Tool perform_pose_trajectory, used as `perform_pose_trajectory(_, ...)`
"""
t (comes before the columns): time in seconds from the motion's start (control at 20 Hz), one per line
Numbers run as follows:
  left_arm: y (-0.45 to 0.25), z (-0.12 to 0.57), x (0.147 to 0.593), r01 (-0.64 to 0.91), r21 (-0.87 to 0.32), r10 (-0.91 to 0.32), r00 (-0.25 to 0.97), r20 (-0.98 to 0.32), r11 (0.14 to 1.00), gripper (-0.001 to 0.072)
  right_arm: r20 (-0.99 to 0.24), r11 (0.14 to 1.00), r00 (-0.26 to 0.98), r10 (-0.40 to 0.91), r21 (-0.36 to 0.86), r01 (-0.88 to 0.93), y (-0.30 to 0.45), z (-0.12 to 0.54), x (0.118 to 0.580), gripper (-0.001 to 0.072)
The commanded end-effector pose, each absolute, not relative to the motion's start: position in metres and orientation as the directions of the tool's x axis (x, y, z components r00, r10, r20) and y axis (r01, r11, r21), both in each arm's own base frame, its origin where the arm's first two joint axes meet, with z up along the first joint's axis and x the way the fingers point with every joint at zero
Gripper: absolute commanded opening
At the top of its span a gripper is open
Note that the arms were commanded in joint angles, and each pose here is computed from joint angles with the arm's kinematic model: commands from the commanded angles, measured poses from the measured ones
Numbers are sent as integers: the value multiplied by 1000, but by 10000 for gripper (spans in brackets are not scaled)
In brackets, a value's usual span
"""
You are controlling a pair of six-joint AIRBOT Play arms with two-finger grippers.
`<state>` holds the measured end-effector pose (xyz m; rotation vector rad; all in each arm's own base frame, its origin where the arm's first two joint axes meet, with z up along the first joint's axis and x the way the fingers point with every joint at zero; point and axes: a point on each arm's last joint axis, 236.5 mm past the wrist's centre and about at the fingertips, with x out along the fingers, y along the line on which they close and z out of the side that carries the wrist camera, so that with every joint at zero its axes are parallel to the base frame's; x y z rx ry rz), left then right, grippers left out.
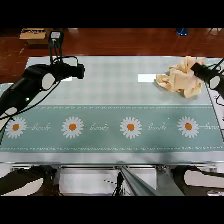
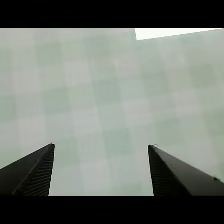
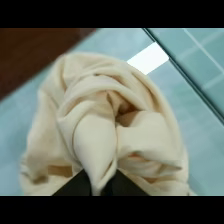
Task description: Fold the shirts.
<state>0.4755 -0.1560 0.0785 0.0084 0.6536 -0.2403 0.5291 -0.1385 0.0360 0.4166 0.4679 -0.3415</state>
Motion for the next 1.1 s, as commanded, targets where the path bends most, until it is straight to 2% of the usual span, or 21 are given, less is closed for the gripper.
perform_pose_trajectory(0.0, -166, 134, 476, 250, -83, -256, 822, -508, 965, 689, -242, 933, 956, -164, 276, 230, -90, 179, 525, 18)
perform_pose_trajectory(0.15, -169, 242, 464, 281, -103, -299, 901, -315, 954, 687, 16, 963, 997, -75, 261, 68, -36, 314, 477, 19)
perform_pose_trajectory(0.3, -152, 341, 425, 293, -118, -309, 940, -145, 949, 687, 205, 963, 978, 36, 255, -89, 15, 414, 405, 19)
perform_pose_trajectory(0.4, -135, 374, 388, 283, -125, -299, 945, -130, 951, 688, 247, 954, 964, 98, 253, -162, 37, 449, 362, 19)
perform_pose_trajectory(0.5, -117, 374, 354, 259, -127, -280, 940, -194, 957, 689, 233, 948, 963, 136, 251, -195, 47, 460, 333, 19)
perform_pose_trajectory(0.6, -104, 348, 329, 227, -122, -255, 909, -330, 966, 689, 144, 950, 979, 146, 256, -180, 48, 444, 322, 19)
perform_pose_trajectory(0.75, -93, 291, 306, 181, -96, -204, 805, -557, 979, 688, -166, 961, 971, 169, 245, -126, 56, 368, 331, 18)
perform_pose_trajectory(0.9, -93, 249, 306, 171, -78, -180, 746, -641, 982, 688, -427, 940, 842, 329, 236, -247, 117, 288, 345, 18)
perform_pose_trajectory(1.05, -92, 203, 306, 164, -56, -154, 678, -719, 985, 687, -584, 890, 673, 453, 250, -382, 204, 203, 358, 18)
